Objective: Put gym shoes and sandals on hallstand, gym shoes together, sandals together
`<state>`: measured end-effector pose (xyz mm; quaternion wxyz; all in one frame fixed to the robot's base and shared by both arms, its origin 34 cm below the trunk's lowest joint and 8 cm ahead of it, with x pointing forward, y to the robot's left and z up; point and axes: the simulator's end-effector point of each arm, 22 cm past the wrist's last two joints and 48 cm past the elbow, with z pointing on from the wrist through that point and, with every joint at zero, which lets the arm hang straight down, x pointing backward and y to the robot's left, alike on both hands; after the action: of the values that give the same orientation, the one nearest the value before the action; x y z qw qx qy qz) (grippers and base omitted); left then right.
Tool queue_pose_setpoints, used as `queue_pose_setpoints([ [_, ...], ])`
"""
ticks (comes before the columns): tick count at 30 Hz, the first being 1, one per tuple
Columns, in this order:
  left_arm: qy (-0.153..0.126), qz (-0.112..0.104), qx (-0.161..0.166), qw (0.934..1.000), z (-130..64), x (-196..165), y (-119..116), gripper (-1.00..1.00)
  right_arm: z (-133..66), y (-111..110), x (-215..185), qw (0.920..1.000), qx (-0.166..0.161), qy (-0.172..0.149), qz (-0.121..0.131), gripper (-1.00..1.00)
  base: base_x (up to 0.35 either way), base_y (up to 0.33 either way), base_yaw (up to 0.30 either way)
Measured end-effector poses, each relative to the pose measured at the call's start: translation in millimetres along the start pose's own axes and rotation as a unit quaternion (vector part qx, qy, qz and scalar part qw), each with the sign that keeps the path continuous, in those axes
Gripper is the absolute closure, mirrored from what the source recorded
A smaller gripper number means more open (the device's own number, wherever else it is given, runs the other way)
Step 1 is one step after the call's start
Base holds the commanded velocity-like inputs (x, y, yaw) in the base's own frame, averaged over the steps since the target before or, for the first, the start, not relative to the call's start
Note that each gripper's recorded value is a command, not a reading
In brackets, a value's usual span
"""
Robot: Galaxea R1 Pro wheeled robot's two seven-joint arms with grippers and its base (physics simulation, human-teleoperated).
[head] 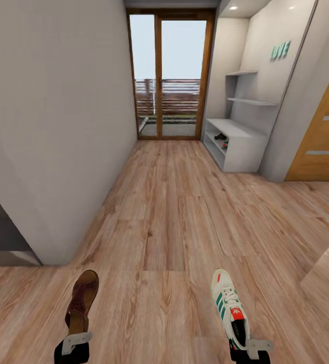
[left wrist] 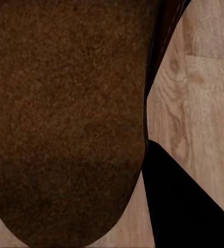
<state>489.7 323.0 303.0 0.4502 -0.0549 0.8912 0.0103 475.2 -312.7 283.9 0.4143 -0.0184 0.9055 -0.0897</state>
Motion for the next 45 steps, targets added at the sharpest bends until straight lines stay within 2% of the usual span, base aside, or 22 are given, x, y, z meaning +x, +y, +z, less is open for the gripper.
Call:
queue_pose_setpoints([
  [33, 0.000, 0.000, -0.001, 1.0000, 0.0, -0.1, 0.7, 1.00, 0.8, -0.2, -2.3, 1.0000, 0.000, -0.003, 0.000, 1.00, 0.338, 0.000, 0.000],
  [39, 0.000, 0.000, 0.001, 1.0000, 0.0, 0.2, -1.1, 1.00, 4.7, 4.6, -16.5, 0.9998, -0.004, -0.019, 0.007, 1.00, 0.338, 0.000, 0.000],
  [41, 0.001, 0.000, 0.001, 1.0000, -0.1, 0.7, -2.1, 1.00, 9.3, 7.2, -33.7, 0.9992, -0.006, -0.039, 0.012, 1.00, 0.338, 0.000, 0.000],
  [45, 0.001, -0.001, 0.002, 1.0000, -0.1, 0.8, -2.8, 1.00, 10.9, 6.4, -40.1, 0.9988, -0.004, -0.046, 0.016, 1.00, 0.338, 0.000, 0.000],
])
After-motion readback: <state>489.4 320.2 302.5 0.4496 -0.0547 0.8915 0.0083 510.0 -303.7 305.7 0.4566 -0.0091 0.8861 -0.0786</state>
